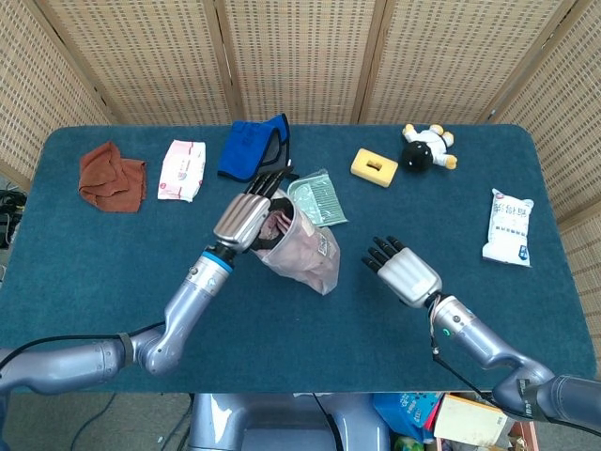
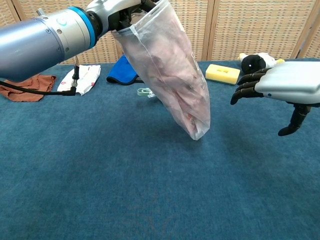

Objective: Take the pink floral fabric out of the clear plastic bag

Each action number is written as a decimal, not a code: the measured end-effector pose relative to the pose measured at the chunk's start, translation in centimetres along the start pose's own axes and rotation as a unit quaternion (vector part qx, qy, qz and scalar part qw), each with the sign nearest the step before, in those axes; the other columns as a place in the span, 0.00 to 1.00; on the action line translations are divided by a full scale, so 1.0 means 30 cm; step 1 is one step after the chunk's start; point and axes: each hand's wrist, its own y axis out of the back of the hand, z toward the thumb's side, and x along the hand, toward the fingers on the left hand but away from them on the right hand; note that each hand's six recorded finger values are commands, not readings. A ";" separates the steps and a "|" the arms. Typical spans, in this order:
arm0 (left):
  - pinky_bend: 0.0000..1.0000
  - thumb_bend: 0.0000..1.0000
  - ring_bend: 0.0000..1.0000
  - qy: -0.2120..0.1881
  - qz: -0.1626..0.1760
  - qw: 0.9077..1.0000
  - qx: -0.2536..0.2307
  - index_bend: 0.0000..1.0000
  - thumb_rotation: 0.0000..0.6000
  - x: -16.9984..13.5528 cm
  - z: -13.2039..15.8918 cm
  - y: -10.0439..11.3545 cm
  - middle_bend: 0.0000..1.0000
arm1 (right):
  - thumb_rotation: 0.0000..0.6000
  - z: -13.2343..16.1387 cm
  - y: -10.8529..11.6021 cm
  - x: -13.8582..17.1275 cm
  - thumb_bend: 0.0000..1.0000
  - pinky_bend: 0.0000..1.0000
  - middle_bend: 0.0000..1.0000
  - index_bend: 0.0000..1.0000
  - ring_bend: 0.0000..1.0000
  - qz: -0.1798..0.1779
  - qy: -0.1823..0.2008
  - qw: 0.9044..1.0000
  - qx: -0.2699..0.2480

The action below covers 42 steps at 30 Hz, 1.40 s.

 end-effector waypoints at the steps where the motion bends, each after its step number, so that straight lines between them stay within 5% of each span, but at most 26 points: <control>1: 0.00 0.67 0.00 0.000 0.000 1.000 0.000 0.75 1.00 0.003 0.004 0.000 0.00 | 1.00 0.006 -0.002 0.004 0.26 0.16 0.26 0.21 0.17 -0.008 0.010 1.000 0.014; 7: 0.00 0.67 0.00 0.003 -0.004 1.000 -0.005 0.75 1.00 0.021 0.023 -0.017 0.00 | 1.00 0.037 -0.012 0.032 0.30 0.29 0.38 0.25 0.32 -0.072 0.078 0.988 0.115; 14: 0.00 0.67 0.00 0.004 -0.013 1.000 -0.005 0.75 1.00 0.034 0.048 -0.057 0.00 | 1.00 0.148 -0.009 0.044 0.31 0.39 0.45 0.29 0.38 -0.135 0.167 0.955 0.203; 23: 0.00 0.67 0.00 0.013 -0.021 1.000 -0.005 0.75 1.00 0.040 0.053 -0.079 0.00 | 1.00 0.262 0.002 0.003 0.31 0.44 0.50 0.30 0.42 -0.165 0.228 0.922 0.267; 28: 0.00 0.67 0.00 0.023 -0.027 0.999 -0.005 0.75 1.00 0.038 0.046 -0.086 0.00 | 1.00 0.288 0.002 -0.039 0.31 0.54 0.54 0.30 0.47 -0.159 0.229 0.918 0.281; 35: 0.00 0.67 0.00 0.031 -0.035 0.999 -0.001 0.75 1.00 0.038 0.040 -0.092 0.00 | 1.00 0.325 0.005 -0.089 0.31 0.98 0.81 0.31 0.82 -0.153 0.235 0.913 0.296; 42: 0.00 0.67 0.00 0.033 -0.038 0.999 -0.003 0.76 1.00 0.041 0.037 -0.094 0.00 | 1.00 0.327 0.002 -0.113 0.29 1.00 0.91 0.34 0.93 -0.143 0.224 0.922 0.280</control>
